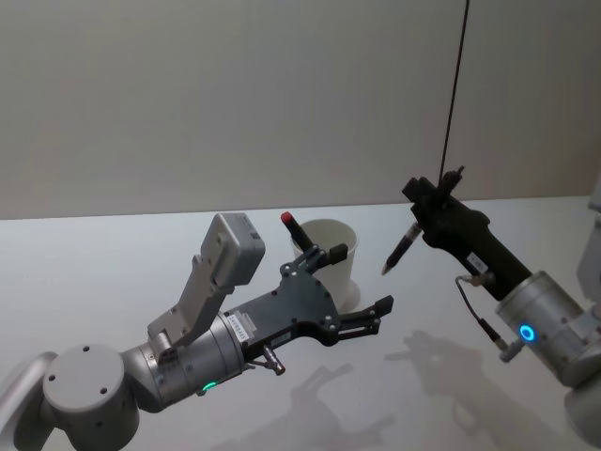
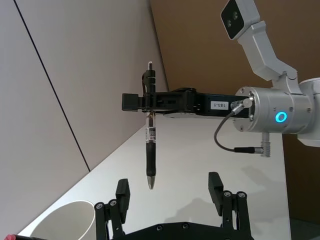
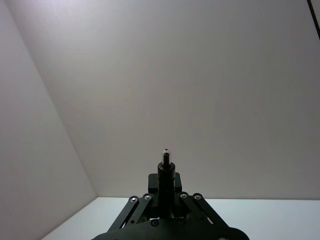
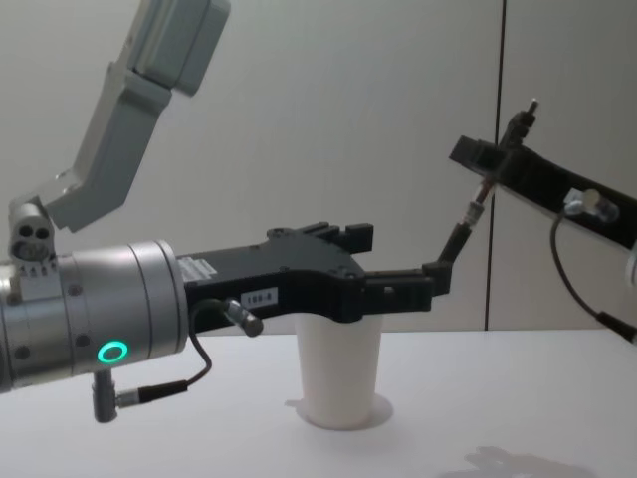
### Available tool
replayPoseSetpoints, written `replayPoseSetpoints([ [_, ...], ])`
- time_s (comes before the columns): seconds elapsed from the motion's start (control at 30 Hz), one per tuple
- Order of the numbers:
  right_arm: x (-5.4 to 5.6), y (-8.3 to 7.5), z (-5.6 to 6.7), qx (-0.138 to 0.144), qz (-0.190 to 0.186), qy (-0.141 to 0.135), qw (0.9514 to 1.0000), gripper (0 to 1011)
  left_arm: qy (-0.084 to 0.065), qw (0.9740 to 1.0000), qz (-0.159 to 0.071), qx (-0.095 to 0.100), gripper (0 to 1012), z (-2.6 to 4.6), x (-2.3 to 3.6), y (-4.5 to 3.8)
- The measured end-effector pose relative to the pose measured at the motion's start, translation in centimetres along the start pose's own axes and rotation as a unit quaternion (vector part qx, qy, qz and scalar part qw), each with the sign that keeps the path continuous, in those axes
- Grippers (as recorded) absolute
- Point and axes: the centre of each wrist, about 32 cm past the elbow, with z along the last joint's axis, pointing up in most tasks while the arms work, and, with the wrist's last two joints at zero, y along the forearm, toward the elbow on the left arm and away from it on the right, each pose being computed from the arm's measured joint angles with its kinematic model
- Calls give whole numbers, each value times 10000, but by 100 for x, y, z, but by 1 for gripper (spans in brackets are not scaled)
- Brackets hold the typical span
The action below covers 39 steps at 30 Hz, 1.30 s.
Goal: Place the pen into the pen holder.
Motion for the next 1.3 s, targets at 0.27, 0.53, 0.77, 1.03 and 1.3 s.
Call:
replayPoseSetpoints([
  [0.27,131,130,-8,2,191,-347,9992,138,0,10000,0,0,1000,0,0,0],
  [0.53,209,268,-38,-54,332,-676,9971,138,0,10000,0,0,1000,0,0,0],
  [0.77,254,419,-79,-127,425,-979,9942,138,0,10000,0,0,1000,0,0,0],
  [1.03,284,588,-141,-210,508,-1274,9903,138,0,10000,0,0,1000,0,0,0],
  [1.3,306,764,-216,-303,578,-1539,9859,138,0,10000,0,0,1000,0,0,0],
])
